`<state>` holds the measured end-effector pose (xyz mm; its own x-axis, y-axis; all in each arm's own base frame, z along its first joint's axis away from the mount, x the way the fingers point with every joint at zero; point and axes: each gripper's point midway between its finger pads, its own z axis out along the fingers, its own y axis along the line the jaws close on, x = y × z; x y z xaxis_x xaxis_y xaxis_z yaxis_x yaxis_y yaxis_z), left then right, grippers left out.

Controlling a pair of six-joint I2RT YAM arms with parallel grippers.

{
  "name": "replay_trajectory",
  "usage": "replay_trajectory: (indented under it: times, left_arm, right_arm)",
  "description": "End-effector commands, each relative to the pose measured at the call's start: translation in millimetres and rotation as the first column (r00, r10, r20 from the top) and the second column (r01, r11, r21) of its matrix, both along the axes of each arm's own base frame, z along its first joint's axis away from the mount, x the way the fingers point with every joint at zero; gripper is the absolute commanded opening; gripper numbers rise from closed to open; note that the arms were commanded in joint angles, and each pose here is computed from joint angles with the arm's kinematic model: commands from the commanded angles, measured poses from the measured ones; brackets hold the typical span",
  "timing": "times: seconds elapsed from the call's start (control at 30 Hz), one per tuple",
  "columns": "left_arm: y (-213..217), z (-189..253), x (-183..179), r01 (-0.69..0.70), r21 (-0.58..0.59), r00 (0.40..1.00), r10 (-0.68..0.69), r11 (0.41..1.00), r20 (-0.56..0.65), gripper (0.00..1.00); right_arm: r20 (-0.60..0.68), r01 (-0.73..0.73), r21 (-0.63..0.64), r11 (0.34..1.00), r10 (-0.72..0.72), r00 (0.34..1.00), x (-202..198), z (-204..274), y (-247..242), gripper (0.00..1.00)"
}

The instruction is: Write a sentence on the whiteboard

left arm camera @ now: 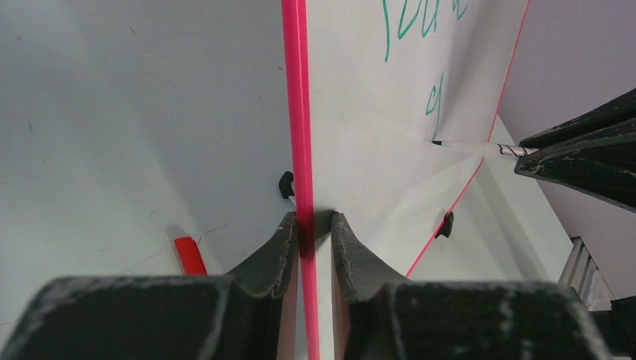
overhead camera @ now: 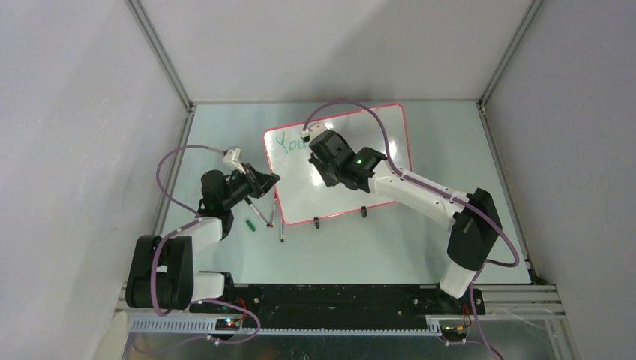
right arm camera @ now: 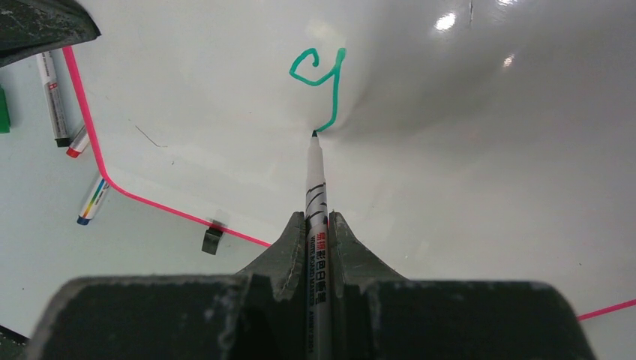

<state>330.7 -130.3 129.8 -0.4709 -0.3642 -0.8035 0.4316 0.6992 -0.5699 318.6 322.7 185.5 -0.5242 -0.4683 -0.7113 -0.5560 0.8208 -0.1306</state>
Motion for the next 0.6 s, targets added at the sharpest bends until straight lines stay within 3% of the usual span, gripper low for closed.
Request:
replay_trajectory:
  times: [0.0,0.57]
  left_arm:
    - [16.1,-22.4,2.0,-0.083,0.067,0.995,0.087,0.994,-0.048,0.01]
    - [16.2,-21.8,2.1,-0.084,0.067,0.995,0.087,0.994,-0.046,0.01]
  right_arm:
    - [0.003,-0.017,0.027,0.999,0.017,1.0,-5.3,5.8,8.1,0.0]
    - [0.031,-0.053,0.07,0.996,0.051,0.998,4.5,28.9,34.5,0.0]
